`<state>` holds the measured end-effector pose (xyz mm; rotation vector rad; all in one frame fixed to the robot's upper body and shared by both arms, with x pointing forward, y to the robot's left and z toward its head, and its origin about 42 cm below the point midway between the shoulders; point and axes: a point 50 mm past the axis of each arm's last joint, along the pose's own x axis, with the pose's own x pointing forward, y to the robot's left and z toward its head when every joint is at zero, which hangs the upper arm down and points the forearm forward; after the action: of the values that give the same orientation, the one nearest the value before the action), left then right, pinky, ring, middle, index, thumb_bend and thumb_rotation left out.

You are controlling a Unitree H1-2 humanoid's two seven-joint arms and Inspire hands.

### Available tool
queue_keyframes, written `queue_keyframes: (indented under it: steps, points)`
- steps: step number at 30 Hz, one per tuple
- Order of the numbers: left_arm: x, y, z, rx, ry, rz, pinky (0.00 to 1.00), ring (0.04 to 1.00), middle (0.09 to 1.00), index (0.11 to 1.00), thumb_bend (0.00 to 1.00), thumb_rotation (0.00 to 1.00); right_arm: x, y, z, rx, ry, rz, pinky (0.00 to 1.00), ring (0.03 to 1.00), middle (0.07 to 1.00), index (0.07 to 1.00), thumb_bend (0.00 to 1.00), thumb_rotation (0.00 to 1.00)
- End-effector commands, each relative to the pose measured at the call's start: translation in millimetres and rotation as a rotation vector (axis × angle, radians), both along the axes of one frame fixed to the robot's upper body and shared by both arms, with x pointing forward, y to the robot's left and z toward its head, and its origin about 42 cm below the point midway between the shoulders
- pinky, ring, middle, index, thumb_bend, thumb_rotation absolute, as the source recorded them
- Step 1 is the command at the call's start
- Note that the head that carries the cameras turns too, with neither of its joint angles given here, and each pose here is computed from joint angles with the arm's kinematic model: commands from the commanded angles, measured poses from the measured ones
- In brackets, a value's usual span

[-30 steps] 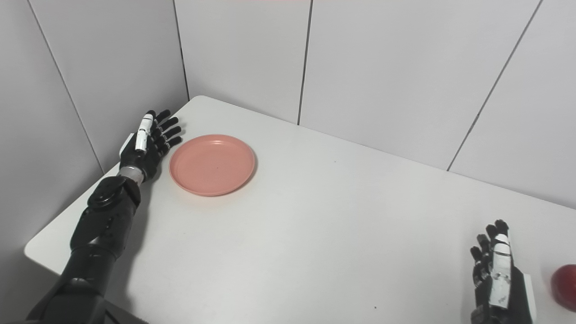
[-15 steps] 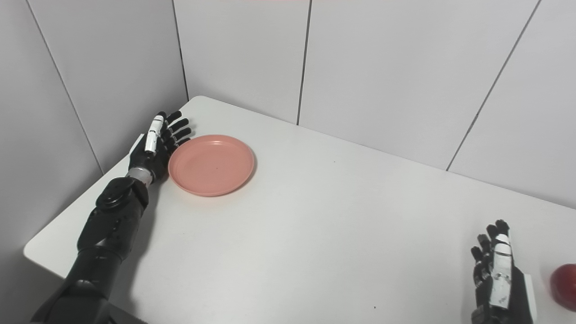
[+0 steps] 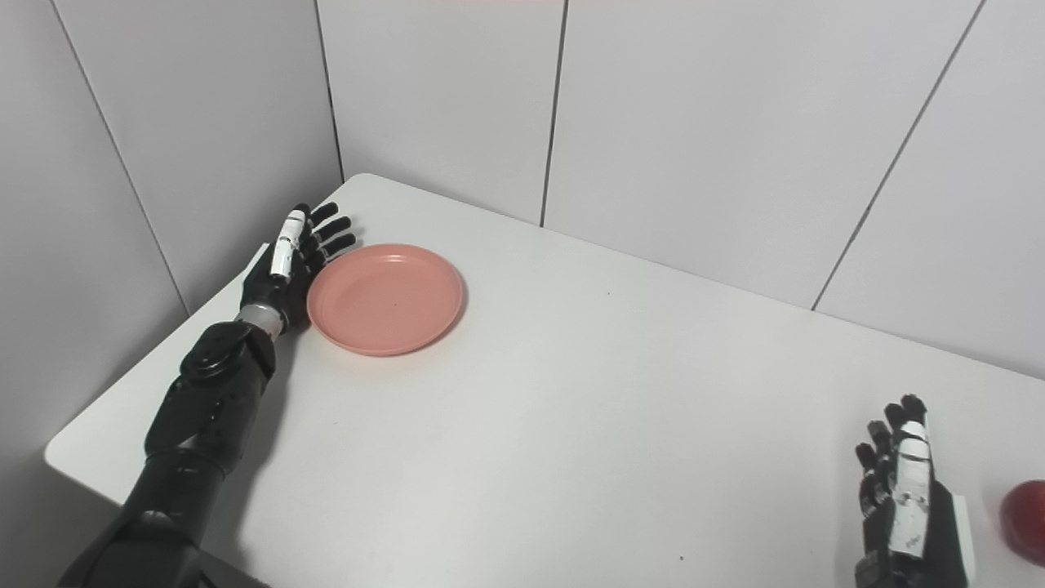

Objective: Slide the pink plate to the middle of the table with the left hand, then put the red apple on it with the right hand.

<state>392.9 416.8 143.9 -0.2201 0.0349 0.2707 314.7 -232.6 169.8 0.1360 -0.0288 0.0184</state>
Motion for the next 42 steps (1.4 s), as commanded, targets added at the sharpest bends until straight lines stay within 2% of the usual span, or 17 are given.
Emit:
queue_keyframes:
  steps: [1,8,31,42]
  points:
    - [8.5,-3.2,15.6,0.015,-0.032,-0.02,0.86,0.865,0.869,0.85,0.32,1.0,4.6,2.5,14.3,0.007,-0.051,0.014,1.0,1.0,1.0,1.0,0.08,1.0]
    - [8.9,-16.1,18.6,0.005,-0.021,-0.027,0.85,0.86,0.866,0.843,0.29,1.0,4.2,3.8,14.8,0.006,-0.048,0.008,1.0,1.0,1.0,1.0,0.09,1.0]
    - [17.8,-51.9,19.5,0.001,-0.003,-0.104,0.86,0.866,0.871,0.852,0.29,1.0,4.5,5.9,13.1,0.024,-0.062,0.008,1.0,0.987,1.0,1.0,0.09,1.0]
    - [25.5,-78.9,15.2,-0.009,0.009,-0.142,0.85,0.852,0.858,0.845,0.29,1.0,3.0,7.4,15.5,0.008,-0.056,0.001,1.0,0.982,1.0,1.0,0.11,1.0]
